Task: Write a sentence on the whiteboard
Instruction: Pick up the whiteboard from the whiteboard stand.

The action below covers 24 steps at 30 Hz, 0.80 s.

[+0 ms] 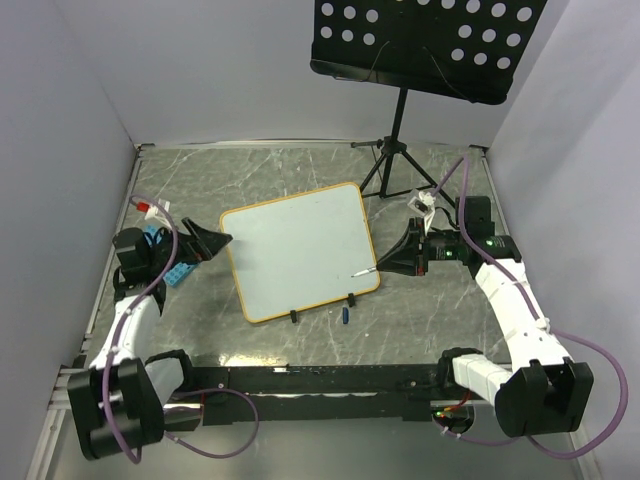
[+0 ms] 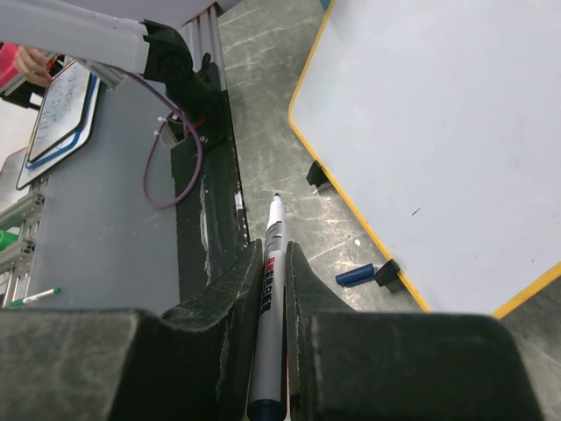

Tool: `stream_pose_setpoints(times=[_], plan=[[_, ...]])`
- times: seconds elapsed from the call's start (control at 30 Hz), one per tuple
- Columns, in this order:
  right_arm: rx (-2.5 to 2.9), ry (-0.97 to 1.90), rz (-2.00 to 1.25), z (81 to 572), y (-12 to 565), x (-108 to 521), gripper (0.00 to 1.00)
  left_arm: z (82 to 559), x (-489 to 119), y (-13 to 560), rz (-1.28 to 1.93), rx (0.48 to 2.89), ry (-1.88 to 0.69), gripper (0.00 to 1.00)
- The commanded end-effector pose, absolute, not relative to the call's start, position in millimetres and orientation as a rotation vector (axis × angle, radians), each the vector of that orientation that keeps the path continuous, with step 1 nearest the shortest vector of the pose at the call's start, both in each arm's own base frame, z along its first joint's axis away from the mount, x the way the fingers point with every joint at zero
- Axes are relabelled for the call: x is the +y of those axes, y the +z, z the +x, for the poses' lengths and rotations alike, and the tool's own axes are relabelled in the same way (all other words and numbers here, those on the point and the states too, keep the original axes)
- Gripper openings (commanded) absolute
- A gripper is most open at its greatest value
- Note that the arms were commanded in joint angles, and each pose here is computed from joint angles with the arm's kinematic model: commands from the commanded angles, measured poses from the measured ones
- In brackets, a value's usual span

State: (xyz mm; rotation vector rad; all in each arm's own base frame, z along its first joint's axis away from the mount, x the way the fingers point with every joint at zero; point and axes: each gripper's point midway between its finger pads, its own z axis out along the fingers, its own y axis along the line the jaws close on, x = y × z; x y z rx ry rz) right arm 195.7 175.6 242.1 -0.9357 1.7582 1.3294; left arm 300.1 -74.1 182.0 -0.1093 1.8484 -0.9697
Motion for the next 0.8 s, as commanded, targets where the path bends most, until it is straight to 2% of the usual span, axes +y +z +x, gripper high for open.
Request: stream_pose_setpoints(times=[0.0, 0.23, 0.27, 0.33, 0.37, 0.63, 0.77], plan=[[1.671, 1.322, -0.979, 190.8, 254.4, 176.6, 0.00, 301.4, -83.5, 191.6, 0.041, 1.793, -1.037, 0.99], [1.664, 1.318, -0.982, 188.9, 256.1, 176.6, 0.00, 300.4, -91.5, 180.5, 0.079, 1.793, -1.135, 0.95], [1.661, 1.316, -0.984, 189.4, 256.3, 176.6, 0.00, 301.4, -92.6, 183.5, 0.123, 1.764, -1.133, 0.88], [1.659, 1.317, -0.985, 188.7, 257.1, 176.7, 0.00, 297.8, -97.5, 173.8, 0.128, 1.782, -1.211, 0.85], [1.657, 1.315, -0.986, 188.5, 257.3, 176.7, 0.00, 296.3, -99.9, 172.1, 0.139, 1.781, -1.232, 0.80], [1.661, 1.313, -0.981, 189.8, 256.3, 176.3, 0.00, 302.6, -104.6, 171.2, 0.188, 1.740, -1.271, 0.75], [1.667, 1.310, -0.979, 190.1, 255.1, 176.1, 0.00, 307.8, -109.0, 171.3, 0.211, 1.738, -1.292, 0.68]])
